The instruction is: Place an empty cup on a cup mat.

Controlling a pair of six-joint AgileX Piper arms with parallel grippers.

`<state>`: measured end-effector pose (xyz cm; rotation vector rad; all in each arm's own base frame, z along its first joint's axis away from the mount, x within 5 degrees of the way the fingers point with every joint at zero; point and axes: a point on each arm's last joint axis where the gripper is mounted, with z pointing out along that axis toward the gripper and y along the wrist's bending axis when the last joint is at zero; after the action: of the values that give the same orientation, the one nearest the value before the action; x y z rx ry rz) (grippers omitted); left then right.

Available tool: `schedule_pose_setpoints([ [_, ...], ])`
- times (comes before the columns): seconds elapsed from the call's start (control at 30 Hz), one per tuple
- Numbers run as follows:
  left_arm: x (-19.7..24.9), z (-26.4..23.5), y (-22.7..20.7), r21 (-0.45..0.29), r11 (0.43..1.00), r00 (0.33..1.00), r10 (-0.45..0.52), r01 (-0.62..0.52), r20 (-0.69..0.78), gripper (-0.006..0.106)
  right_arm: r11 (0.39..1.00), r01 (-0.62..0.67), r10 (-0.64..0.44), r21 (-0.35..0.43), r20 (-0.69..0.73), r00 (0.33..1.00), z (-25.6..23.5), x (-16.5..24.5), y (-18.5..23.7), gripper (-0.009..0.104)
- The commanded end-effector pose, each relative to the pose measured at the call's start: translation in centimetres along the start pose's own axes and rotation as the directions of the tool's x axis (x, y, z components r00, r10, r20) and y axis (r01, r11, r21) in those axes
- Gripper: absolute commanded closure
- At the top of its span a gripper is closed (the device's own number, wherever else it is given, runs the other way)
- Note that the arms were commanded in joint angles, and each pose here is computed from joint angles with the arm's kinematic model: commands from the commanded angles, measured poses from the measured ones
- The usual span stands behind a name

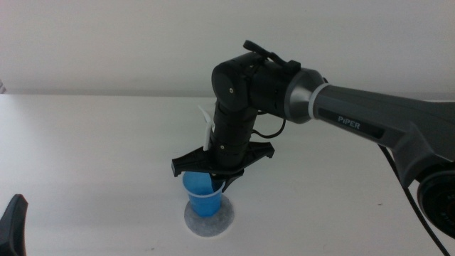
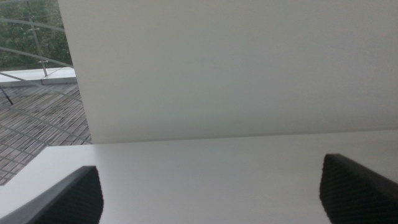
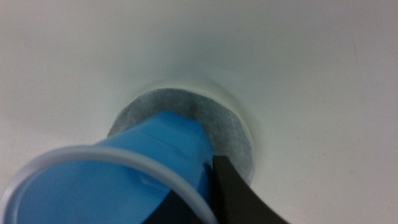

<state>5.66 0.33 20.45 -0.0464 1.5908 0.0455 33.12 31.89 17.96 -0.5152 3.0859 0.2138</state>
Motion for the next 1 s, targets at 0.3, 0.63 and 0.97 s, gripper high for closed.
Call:
schedule_pose_setpoints([
  [0.3,1.1,-0.1,0.0,0.008,1.0,1.0,0.0,0.0,0.013,0.007,1.0,0.0,0.001,0.007,-0.015,1.0,0.6,0.0,0.1,0.085],
  [0.63,1.1,-0.1,0.0,0.008,1.0,1.0,0.0,0.0,0.013,0.007,1.0,0.009,-0.009,0.007,-0.015,1.0,0.6,0.0,0.1,0.064],
  [0.97,1.1,-0.1,0.0,0.008,1.0,1.0,0.0,0.0,0.013,0.007,0.998,0.059,-0.059,-0.009,-0.007,0.998,-0.5,0.2,0.2,0.022],
])
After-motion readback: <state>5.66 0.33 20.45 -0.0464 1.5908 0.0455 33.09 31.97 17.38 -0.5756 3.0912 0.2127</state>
